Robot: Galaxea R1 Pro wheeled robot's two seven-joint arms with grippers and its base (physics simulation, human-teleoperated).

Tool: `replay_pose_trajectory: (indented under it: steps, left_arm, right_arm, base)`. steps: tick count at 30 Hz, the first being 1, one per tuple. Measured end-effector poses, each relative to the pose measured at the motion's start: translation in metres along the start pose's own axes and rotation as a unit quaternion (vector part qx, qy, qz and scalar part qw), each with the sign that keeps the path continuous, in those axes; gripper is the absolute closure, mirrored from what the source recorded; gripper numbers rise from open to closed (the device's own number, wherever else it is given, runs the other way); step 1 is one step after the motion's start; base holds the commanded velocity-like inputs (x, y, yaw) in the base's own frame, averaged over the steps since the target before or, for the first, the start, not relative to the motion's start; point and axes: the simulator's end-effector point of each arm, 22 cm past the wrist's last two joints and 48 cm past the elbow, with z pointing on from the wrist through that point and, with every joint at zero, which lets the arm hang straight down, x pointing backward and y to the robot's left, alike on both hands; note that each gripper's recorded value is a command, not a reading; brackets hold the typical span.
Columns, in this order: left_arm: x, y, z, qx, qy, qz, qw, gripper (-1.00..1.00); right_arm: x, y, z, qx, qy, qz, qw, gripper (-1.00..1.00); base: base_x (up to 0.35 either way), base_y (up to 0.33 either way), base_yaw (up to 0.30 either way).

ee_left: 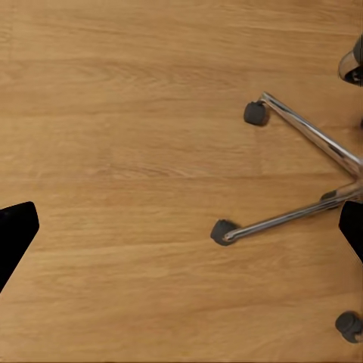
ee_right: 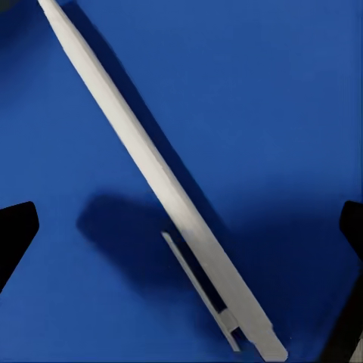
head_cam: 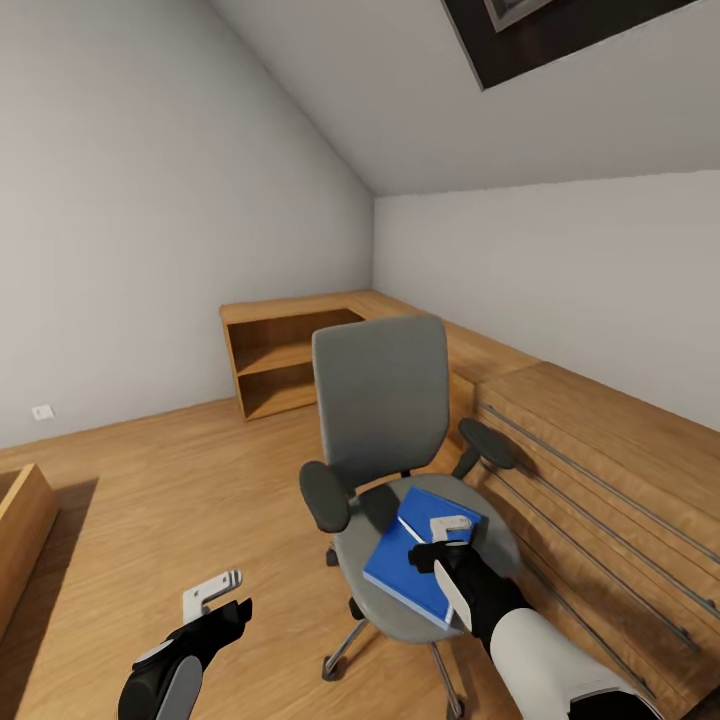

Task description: In the bedroom, organize the workspace by keeping the computer under the desk, ensuring the monitor is on the desk, placing the keyboard on the desk next to the monitor, placing the mouse on the desk next to the keyboard, moving the folder from the swivel chair onto the desk next to the mouse, stacking the notebook on top of the folder with the pen on top of the notebook, and positioning the swivel chair next to the desk.

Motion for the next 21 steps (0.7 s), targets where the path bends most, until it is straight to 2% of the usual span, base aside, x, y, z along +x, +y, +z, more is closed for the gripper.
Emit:
replay_pose_trajectory:
  steps: [6, 21]
  left_arm:
    - [0.0003, -0.0002, 0.0003, 0.000, 0.001, 0.000, 1.0000, -1.00]
    - [0.0003, -0.0002, 0.0003, 0.001, 0.001, 0.000, 1.0000, -1.00]
  right_arm:
    - [0.0003, -0.0001, 0.0003, 0.000, 0.000, 0.000, 1.0000, -1.00]
    - [0.0019, 0.0002, 0.0006, -0.001, 0.003, 0.000, 1.0000, -1.00]
  base:
    - [0.076, -0.015, 0.000]
    - [0.004, -0.001, 0.000]
